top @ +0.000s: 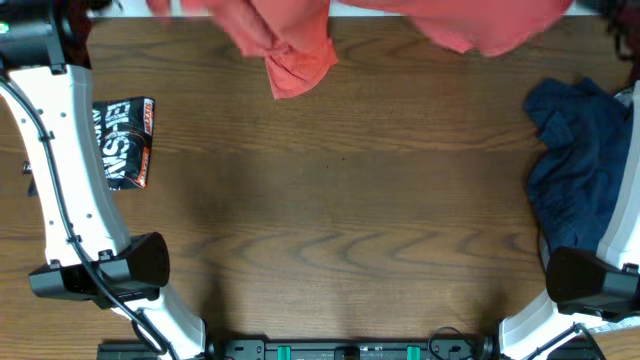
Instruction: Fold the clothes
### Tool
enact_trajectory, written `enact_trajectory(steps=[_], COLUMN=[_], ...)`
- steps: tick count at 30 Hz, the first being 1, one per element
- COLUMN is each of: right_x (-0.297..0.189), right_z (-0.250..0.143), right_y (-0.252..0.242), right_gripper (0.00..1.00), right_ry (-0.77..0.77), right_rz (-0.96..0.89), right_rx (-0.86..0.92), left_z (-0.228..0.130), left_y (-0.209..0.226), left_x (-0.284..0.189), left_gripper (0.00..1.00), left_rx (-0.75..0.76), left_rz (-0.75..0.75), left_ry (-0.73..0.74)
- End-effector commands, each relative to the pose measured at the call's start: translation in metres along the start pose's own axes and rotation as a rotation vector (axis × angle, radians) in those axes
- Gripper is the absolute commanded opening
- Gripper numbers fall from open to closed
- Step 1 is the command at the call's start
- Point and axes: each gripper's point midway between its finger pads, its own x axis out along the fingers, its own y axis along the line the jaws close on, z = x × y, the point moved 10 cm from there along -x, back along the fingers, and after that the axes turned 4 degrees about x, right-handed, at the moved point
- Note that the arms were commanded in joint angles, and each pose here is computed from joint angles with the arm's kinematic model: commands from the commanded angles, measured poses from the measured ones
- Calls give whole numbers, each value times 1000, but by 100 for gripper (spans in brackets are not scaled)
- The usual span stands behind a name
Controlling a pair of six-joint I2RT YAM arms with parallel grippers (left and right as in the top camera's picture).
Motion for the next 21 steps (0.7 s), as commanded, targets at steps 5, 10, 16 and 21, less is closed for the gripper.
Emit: enact_trajectory(steps=[5,10,16,21], right_x=[34,51,56,67], right_z=[-63,-97,-133,-180], right_y=[-40,-54,-64,-75], right_gripper=[1,1,1,1], right_ry=[334,488,687,898], right_rz=[-307,-375,-418,-416], right_rx=[-44,-50,-68,-69], left_z=[-86,-124,-162,-213], left_y=[25,49,64,81], left_x=[13,22,32,37], left_gripper=[6,6,6,6], left_rx=[-5,-57,-131,-155], left_rz=[89,207,241,333], left_ry=[551,764,949,1187])
